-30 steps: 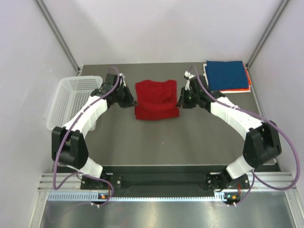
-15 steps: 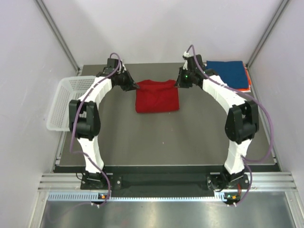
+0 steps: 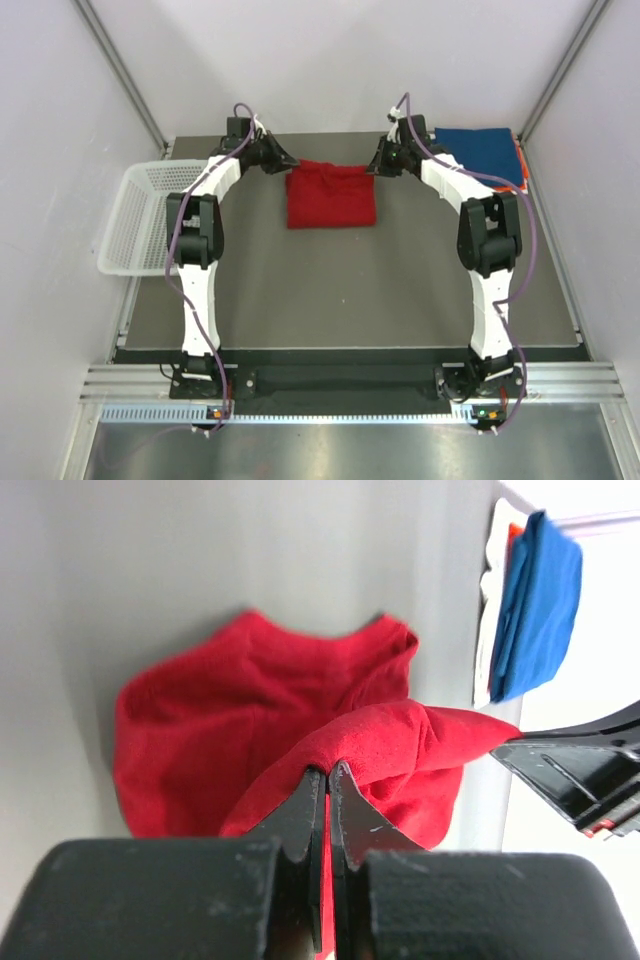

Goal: Fold and stack the t-shirts
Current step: Fold the tshirt

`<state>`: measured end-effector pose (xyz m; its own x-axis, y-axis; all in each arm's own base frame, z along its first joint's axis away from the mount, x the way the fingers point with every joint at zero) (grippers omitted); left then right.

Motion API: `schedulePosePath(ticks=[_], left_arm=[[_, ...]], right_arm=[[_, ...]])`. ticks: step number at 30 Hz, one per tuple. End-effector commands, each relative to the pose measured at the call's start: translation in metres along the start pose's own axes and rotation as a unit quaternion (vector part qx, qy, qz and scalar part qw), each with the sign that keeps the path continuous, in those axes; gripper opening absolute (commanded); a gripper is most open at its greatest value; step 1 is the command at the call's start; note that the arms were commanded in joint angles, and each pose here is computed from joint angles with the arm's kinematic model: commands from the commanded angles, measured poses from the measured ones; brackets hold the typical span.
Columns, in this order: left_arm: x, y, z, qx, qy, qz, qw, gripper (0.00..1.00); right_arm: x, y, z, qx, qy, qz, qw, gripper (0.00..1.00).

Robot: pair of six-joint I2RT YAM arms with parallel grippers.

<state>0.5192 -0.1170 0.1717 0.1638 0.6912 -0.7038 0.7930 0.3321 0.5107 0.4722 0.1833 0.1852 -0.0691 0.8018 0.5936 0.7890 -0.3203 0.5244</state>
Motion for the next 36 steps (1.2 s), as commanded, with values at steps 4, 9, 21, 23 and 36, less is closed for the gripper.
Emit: schedulePosePath(ticks=[4, 9, 21, 23, 36], left_arm=[[0.003, 0.038, 0.006, -0.077, -0.046, 0.045, 0.995, 0.0], [0.017, 0.045, 0.019, -0.094, -0.045, 0.047, 0.993, 0.0], [0.033, 0.067, 0.035, -0.156, -0.087, 0.059, 0.982, 0.08], [0.029, 0.071, 0.036, -0.165, -0.117, 0.065, 0.977, 0.25], [0.03, 0.066, -0.008, -0.148, 0.027, 0.11, 0.982, 0.52]], right_arm=[[0.016, 0.04, 0.012, -0.087, 0.083, -0.031, 0.992, 0.0], [0.013, 0.051, 0.027, -0.108, 0.092, -0.021, 0.99, 0.02], [-0.017, 0.062, 0.047, -0.129, 0.078, 0.021, 0.988, 0.0], [-0.023, 0.061, 0.05, -0.128, 0.073, 0.03, 0.989, 0.02], [-0.045, 0.061, 0.041, -0.131, 0.068, 0.081, 0.986, 0.42]])
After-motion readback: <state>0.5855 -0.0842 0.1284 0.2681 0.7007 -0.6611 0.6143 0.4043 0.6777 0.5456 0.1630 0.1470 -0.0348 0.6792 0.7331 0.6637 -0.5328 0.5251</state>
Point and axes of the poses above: each gripper's point midway between its finger pads, its own z axis out along the fingers, its own x axis along the line the jaws close on, y = z × x, the point moved 10 cm from there along -z, back along the fingers, and after that the axes turned 10 degrees about z, right-handed, at the moved point
